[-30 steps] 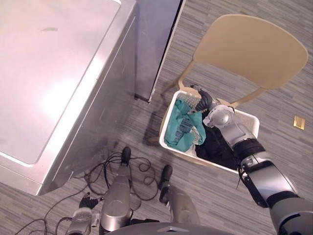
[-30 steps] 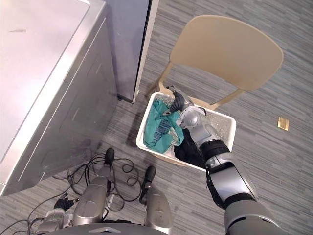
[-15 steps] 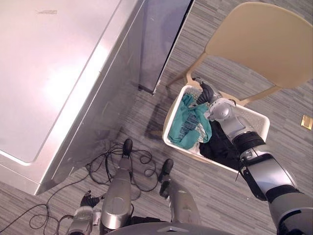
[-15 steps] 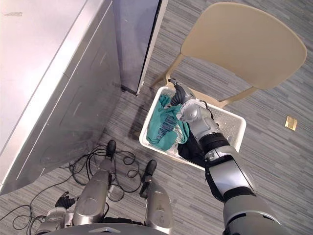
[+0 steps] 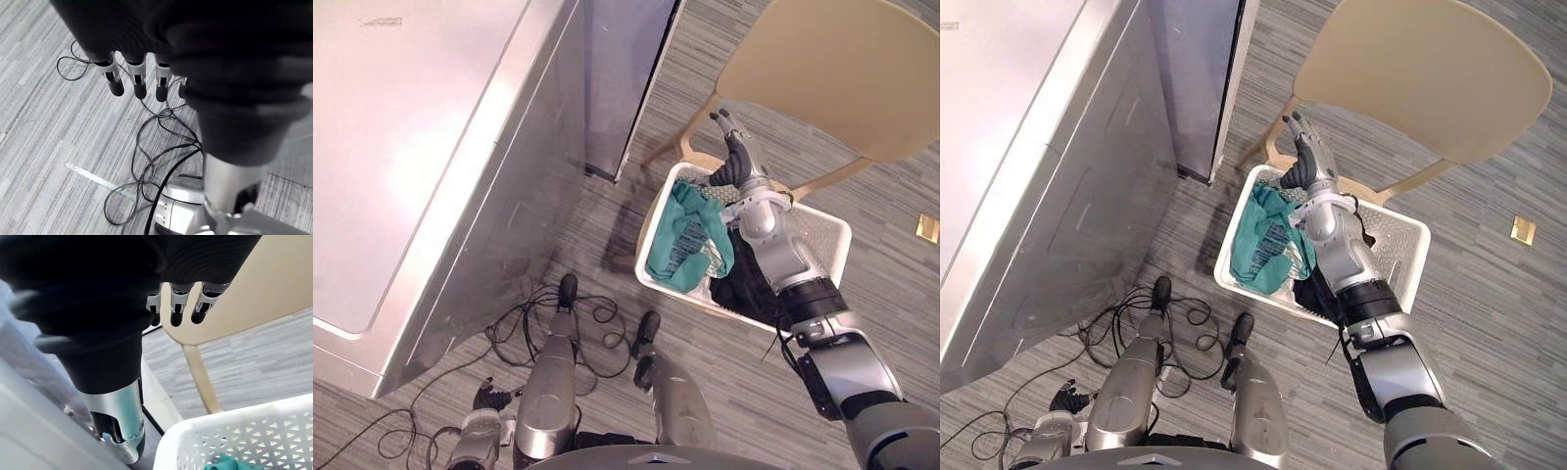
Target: Pick up the laundry basket with both hands and put the clothes into the washing machine.
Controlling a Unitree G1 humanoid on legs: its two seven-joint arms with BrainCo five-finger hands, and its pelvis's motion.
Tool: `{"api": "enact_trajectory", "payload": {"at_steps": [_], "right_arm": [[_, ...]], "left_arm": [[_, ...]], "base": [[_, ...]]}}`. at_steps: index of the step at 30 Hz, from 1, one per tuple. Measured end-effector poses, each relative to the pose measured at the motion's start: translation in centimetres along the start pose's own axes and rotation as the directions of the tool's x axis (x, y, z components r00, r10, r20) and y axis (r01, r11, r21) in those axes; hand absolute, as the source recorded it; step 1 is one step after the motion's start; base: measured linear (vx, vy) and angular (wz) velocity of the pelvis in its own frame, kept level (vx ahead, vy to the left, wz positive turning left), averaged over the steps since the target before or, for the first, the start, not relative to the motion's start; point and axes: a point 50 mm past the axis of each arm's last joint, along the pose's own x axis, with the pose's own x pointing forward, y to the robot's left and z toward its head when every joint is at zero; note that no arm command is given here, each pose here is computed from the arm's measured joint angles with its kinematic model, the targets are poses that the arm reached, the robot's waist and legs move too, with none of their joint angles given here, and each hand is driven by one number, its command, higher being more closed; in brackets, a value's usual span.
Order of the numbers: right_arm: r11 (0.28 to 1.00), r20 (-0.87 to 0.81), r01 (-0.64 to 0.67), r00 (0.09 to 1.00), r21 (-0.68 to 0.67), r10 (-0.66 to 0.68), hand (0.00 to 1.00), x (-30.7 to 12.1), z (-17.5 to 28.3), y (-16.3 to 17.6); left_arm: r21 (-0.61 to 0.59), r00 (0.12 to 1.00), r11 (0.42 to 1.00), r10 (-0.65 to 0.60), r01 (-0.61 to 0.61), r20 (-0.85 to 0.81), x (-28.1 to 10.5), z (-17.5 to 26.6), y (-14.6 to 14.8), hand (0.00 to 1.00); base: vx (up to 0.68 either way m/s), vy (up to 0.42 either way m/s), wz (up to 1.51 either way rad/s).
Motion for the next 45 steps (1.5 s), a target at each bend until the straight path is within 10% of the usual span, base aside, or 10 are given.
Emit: {"api": "enact_trajectory", "payload": {"at_steps": [22,45], "right_arm": [[0.979,0.048,-0.202,0.978,-0.009,0.202,0.0,-7.9,-0.8,4.1],[0.943,-0.212,-0.321,0.931,-0.086,0.297,0.0,-4.8,-5.3,6.9]], "left_arm": [[0.013,1.0,1.0,0.024,-0.024,0.002,0.2,0.1,1.1,0.0],[0.072,1.0,0.997,0.012,-0.013,0.017,0.2,0.2,0.9,0.0]], "base": [[0.03,-0.021,-0.02],[0.02,-0.019,0.01]]}}
